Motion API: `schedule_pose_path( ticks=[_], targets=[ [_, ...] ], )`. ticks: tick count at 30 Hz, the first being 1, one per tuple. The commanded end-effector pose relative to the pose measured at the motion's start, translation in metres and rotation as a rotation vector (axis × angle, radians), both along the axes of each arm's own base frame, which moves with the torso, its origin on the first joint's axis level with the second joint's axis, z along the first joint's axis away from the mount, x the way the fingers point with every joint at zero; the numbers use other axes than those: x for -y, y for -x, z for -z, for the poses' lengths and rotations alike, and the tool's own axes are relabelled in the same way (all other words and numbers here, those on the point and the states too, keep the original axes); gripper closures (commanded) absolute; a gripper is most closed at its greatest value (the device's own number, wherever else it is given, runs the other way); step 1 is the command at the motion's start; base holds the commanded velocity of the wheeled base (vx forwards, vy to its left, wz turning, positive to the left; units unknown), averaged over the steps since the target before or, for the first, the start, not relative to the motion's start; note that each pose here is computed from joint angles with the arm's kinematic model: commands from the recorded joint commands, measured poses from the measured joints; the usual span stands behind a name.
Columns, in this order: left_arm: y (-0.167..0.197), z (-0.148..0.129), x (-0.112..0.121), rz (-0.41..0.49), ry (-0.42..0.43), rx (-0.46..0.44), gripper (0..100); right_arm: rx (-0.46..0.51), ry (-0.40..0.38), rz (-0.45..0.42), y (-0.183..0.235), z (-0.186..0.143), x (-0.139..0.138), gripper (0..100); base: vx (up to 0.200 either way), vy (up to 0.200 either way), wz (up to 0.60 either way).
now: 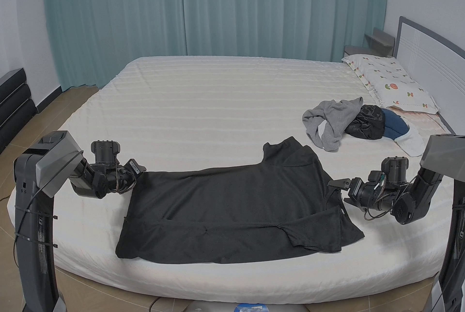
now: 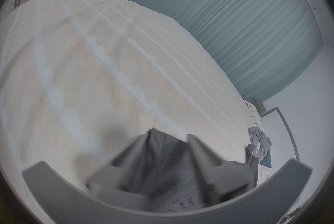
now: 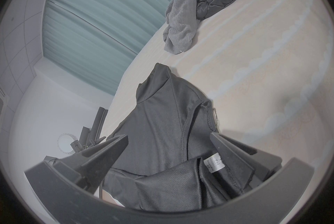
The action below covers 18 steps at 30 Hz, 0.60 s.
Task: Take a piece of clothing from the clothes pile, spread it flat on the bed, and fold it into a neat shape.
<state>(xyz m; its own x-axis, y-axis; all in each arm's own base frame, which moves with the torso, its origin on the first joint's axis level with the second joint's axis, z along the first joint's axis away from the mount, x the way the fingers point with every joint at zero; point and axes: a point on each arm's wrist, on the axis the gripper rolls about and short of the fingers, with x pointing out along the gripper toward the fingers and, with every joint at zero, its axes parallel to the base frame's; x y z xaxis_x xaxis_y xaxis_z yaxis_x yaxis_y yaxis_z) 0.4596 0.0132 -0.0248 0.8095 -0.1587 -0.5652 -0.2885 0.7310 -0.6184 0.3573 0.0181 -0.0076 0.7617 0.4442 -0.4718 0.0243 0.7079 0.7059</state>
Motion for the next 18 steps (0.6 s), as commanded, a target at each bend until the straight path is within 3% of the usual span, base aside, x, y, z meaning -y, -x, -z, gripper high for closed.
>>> schedule_pose_path(
  ticks=[1,11,18],
  targets=[
    [0.001,0.001,0.0,-0.003,0.0,-0.002,100,0.009,0.003,0.004,-0.002,-0.001,0.0,0,0.0,0.0,0.0],
    [0.005,-0.009,0.005,-0.028,-0.014,0.0,100,0.064,0.024,0.013,-0.022,-0.005,-0.011,0,0.0,0.0,0.0],
    [0.008,-0.013,0.007,-0.05,0.024,-0.003,100,0.038,0.047,0.033,-0.06,-0.014,-0.015,0,0.0,0.0,0.0]
  ],
)
